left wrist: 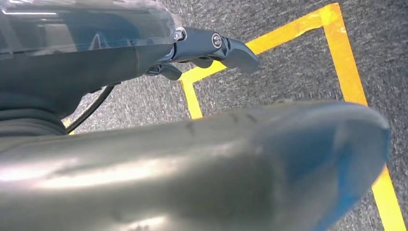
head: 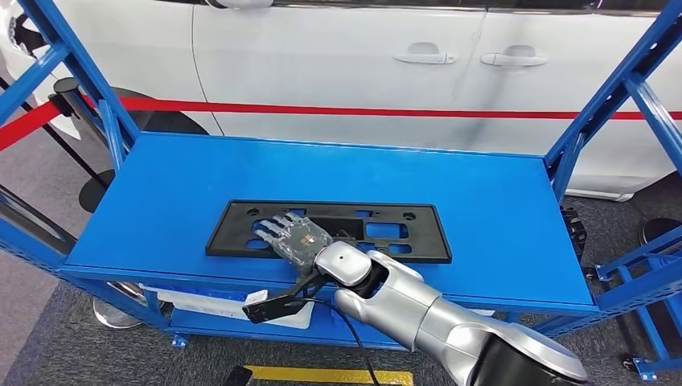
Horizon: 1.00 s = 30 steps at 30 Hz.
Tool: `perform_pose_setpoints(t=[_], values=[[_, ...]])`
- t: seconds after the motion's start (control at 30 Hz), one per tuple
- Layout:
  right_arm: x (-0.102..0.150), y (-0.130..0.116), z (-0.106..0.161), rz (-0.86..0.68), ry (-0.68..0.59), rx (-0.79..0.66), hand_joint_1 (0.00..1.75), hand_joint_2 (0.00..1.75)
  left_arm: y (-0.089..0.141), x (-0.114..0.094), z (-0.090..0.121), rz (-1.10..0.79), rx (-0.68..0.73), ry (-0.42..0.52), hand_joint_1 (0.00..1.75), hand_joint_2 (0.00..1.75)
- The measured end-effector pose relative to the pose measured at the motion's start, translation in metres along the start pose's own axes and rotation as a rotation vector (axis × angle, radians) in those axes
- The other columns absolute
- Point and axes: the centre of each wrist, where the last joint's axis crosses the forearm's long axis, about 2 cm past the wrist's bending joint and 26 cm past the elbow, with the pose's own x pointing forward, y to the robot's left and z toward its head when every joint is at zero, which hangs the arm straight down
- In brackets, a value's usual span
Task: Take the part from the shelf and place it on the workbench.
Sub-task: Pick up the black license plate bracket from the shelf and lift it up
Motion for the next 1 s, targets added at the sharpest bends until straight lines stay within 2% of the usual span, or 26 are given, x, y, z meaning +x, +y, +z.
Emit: perform_pose_setpoints(t=[0.93, 0.97, 1.0], values=[[-0.017, 0.008, -0.005, 0.236, 0.175, 0.214, 0.0, 1.75, 0.005, -0.01, -0.001, 0.006, 0.013, 0.014, 0.0, 0.0], [-0.017, 0.008, -0.005, 0.238, 0.176, 0.216, 0.02, 1.75, 0.005, -0.01, -0.001, 0.006, 0.013, 0.014, 0.0, 0.0], [-0.018, 0.008, -0.005, 0.241, 0.177, 0.218, 0.2, 1.75, 0.005, -0.01, 0.0, 0.006, 0.013, 0.014, 0.0, 0.0]])
